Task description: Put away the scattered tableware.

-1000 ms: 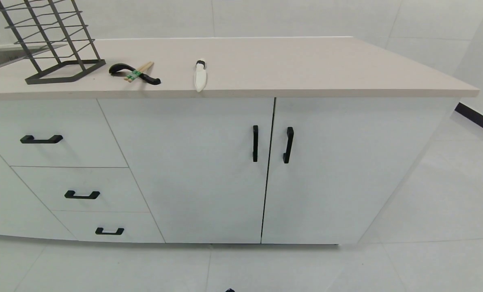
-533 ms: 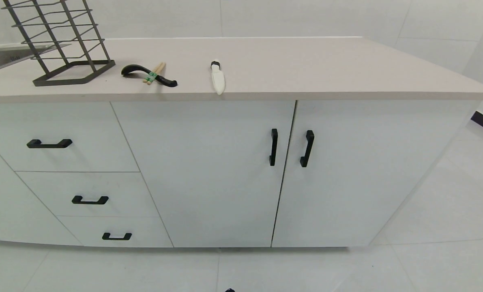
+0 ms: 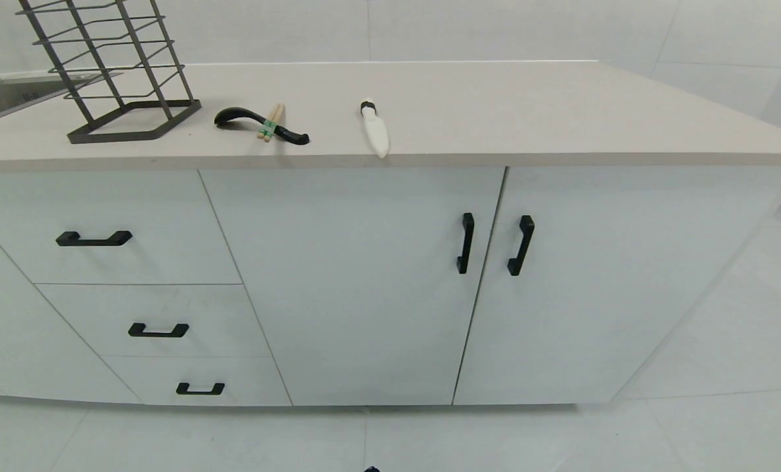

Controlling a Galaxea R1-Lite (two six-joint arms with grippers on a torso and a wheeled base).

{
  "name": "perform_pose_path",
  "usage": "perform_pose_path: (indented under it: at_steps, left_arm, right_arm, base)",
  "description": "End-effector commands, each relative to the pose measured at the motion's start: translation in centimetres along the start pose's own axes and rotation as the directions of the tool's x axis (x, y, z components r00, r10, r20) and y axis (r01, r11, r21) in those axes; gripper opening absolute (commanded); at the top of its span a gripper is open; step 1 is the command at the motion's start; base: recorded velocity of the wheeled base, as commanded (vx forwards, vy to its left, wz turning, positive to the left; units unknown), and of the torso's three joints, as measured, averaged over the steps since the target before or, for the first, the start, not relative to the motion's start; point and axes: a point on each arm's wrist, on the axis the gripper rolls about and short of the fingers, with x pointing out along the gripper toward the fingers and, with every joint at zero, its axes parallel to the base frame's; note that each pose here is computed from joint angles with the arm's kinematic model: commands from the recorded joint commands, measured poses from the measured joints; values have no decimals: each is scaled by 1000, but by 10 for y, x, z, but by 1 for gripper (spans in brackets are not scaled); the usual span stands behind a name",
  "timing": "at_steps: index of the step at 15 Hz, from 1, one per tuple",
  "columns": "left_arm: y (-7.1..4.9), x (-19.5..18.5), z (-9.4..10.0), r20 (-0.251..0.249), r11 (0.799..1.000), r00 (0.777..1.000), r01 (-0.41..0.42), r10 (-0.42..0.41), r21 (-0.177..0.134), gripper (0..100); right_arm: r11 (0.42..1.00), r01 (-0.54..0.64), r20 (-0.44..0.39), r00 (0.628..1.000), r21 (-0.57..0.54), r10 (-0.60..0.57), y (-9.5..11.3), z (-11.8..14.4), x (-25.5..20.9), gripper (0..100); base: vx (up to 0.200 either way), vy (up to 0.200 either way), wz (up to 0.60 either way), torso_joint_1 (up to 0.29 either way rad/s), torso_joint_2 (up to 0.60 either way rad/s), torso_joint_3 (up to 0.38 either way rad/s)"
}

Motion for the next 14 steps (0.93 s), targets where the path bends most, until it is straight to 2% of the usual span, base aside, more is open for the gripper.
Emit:
perform_pose_path:
  at_steps: [1,3,14]
  left_arm:
    - [0,0,0,1,1000,1000,-3,3,0,100]
    - [0,0,0,1,1000,1000,-23,23,-4,100]
    - [0,0,0,1,1000,1000,-23,23,-3,100]
  right_arm:
    - [1000,0,-2,1000,0,0,0,0,0,0]
    - [1000,-1,-2,1000,1,1,0,0,0,0]
    - [1000,-1,-2,1000,1,1,0,0,0,0]
  base:
    - [0,0,0,0,0,0]
    - [0,0,0,0,0,0]
    - [0,0,0,0,0,0]
